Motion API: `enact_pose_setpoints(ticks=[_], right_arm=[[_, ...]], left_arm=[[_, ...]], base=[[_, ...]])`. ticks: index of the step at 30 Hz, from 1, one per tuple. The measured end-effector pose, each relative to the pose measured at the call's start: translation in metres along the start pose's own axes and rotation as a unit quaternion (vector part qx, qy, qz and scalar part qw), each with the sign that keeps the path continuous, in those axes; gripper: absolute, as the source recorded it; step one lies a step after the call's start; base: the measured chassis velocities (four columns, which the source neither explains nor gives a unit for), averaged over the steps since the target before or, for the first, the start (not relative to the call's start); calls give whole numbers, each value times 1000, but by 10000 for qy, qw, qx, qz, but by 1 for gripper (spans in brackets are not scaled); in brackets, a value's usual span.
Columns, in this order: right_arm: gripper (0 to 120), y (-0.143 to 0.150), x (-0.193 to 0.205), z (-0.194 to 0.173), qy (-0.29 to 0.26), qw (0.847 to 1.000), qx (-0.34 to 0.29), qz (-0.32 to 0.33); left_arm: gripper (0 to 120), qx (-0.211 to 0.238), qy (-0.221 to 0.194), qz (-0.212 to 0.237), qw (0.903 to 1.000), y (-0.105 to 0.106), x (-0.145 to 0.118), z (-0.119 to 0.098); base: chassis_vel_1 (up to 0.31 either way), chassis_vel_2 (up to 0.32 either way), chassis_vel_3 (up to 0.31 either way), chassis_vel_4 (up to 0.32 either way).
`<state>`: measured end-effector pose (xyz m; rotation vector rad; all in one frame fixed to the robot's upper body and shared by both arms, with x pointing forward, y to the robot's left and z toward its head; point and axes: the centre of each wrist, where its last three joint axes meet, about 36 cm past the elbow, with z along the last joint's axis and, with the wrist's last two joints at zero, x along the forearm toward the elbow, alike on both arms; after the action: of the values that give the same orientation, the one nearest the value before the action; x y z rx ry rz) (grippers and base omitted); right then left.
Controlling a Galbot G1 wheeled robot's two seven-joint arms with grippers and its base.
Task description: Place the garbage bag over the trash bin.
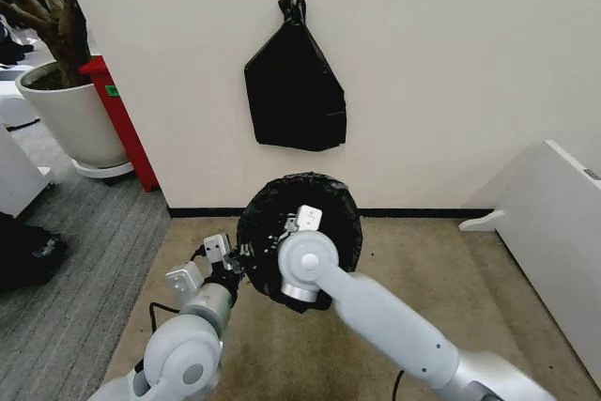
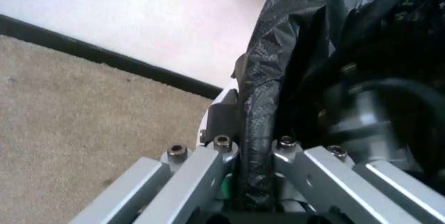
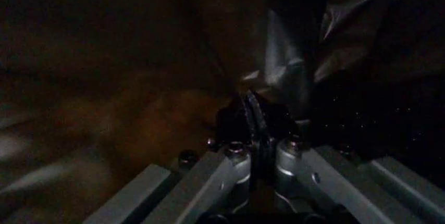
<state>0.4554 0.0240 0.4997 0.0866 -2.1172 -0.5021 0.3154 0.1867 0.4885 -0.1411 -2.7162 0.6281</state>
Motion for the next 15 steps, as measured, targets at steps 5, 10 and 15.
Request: enact_pose_setpoints(ticks=[5, 10, 15], right_arm=[[0, -7, -29, -3, 42, 9995, -106, 293], [0, -9, -9, -9, -130, 9997, -69, 192], [0, -10, 27, -10, -323, 9994, 78, -88]], left_arm=[[1, 18, -23, 54, 10000, -3, 4, -2], [1, 5, -36, 36, 10000, -1, 3, -3], [1, 0, -40, -7, 10000, 1, -1, -2]], base=[[0, 0, 0, 0], [0, 0, 0, 0], [0, 0, 0, 0]])
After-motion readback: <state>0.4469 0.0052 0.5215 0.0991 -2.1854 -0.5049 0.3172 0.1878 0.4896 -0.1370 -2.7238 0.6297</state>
